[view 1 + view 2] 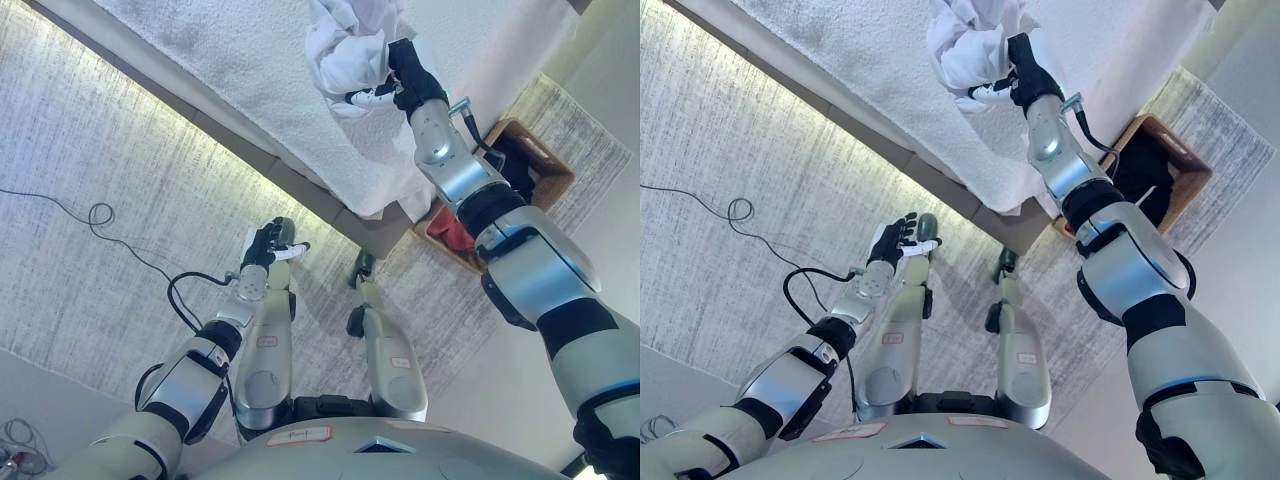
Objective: Put the clothes on the bed into the basket.
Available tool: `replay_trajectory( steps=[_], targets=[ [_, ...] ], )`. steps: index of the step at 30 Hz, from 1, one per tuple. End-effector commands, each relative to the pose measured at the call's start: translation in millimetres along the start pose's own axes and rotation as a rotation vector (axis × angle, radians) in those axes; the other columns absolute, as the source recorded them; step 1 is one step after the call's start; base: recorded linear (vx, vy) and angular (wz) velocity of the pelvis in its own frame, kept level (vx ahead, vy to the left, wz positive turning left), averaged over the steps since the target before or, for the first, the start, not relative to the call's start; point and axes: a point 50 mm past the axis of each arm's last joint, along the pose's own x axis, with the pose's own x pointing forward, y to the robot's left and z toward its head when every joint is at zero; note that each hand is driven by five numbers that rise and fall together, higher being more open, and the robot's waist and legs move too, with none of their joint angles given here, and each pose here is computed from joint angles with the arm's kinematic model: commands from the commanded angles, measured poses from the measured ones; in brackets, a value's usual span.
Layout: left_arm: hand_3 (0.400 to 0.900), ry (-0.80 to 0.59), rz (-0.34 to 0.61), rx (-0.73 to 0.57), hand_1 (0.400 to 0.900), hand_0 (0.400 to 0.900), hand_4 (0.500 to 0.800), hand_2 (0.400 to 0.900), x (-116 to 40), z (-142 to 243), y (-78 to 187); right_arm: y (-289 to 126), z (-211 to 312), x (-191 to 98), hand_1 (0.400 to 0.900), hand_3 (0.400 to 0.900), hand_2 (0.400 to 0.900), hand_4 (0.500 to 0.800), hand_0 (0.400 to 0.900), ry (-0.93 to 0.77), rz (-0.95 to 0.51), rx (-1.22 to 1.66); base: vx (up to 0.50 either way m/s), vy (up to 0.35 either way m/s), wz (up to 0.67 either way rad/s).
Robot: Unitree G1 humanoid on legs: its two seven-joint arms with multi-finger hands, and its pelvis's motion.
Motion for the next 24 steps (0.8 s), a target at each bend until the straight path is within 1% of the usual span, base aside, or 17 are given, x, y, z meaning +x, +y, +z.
replay_trajectory(
  steps=[1,3,4,5,7,11,13,16,18,19,21,22,24],
  targets=[
    [0.900,0.054,0.037,0.007,0.900,0.900,0.800,0.900,-5.6,-22,7,-23,17,1,0.400,0.400,0.400,0.500,0.400,-0.123,-0.105,0.088,0.009,-0.010,-0.04],
    [0.900,0.071,0.045,0.006,0.900,0.900,0.800,0.900,-7.2,-27,10,-30,-3,-5,0.400,0.400,0.400,0.500,0.400,-0.090,-0.131,0.094,0.025,-0.010,-0.09],
    [0.900,0.083,0.052,0.008,0.900,0.900,0.800,0.900,-8.7,-32,14,-37,-22,-13,0.400,0.400,0.400,0.500,0.400,-0.062,-0.151,0.092,0.021,-0.001,-0.09],
    [0.900,0.083,0.052,0.008,0.900,0.900,0.800,0.900,-8.8,-32,13,-37,-22,-13,0.400,0.400,0.400,0.500,0.400,-0.062,-0.151,0.092,0.026,0.010,-0.12],
    [0.900,0.102,0.049,0.012,0.900,0.900,0.800,0.900,-11.4,-39,15,-37,-51,-26,0.400,0.400,0.400,0.500,0.400,0.004,-0.157,0.105,0.045,0.019,-0.12],
    [0.900,0.128,0.035,-0.050,0.900,0.900,0.800,0.900,-18.5,-51,18,-31,-109,-61,0.400,0.400,0.400,0.500,0.400,0.144,-0.134,0.142,0.057,0.012,-0.10],
    [0.900,0.128,0.023,-0.043,0.900,0.900,0.800,0.900,-20.6,-54,22,-33,-139,-82,0.400,0.400,0.400,0.500,0.400,0.234,-0.127,0.135,0.058,-0.007,-0.13],
    [0.900,0.128,0.016,-0.042,0.900,0.900,0.800,0.900,-22.6,-56,27,-35,-170,-108,0.400,0.400,0.400,0.500,0.400,0.337,-0.129,0.144,0.051,-0.008,-0.10],
    [0.900,0.126,0.008,-0.046,0.900,0.900,0.800,0.900,-23.2,-57,30,-42,-201,-133,0.400,0.400,0.400,0.500,0.400,0.467,-0.152,0.139,0.035,-0.004,-0.11],
    [0.900,0.126,0.008,-0.045,0.900,0.900,0.800,0.900,-23.2,-57,30,-42,-201,-133,0.400,0.400,0.400,0.500,0.400,0.467,-0.152,0.139,0.036,-0.008,-0.11],
    [0.900,0.144,-0.003,-0.051,0.900,0.900,0.800,0.900,-25.7,-63,32,-49,-229,-156,0.400,0.400,0.400,0.500,0.400,0.602,-0.168,0.138,0.034,-0.017,-0.12],
    [0.900,0.144,-0.003,-0.051,0.900,0.900,0.800,0.900,-25.8,-63,32,-49,-229,-156,0.400,0.400,0.400,0.500,0.400,0.602,-0.168,0.138,0.035,-0.025,-0.12],
    [0.900,0.168,-0.013,-0.055,0.900,0.900,0.800,0.900,-29.0,-70,33,-54,-251,-179,0.400,0.400,0.400,0.500,0.400,0.725,-0.183,0.145,0.043,-0.032,-0.12]
  ],
)
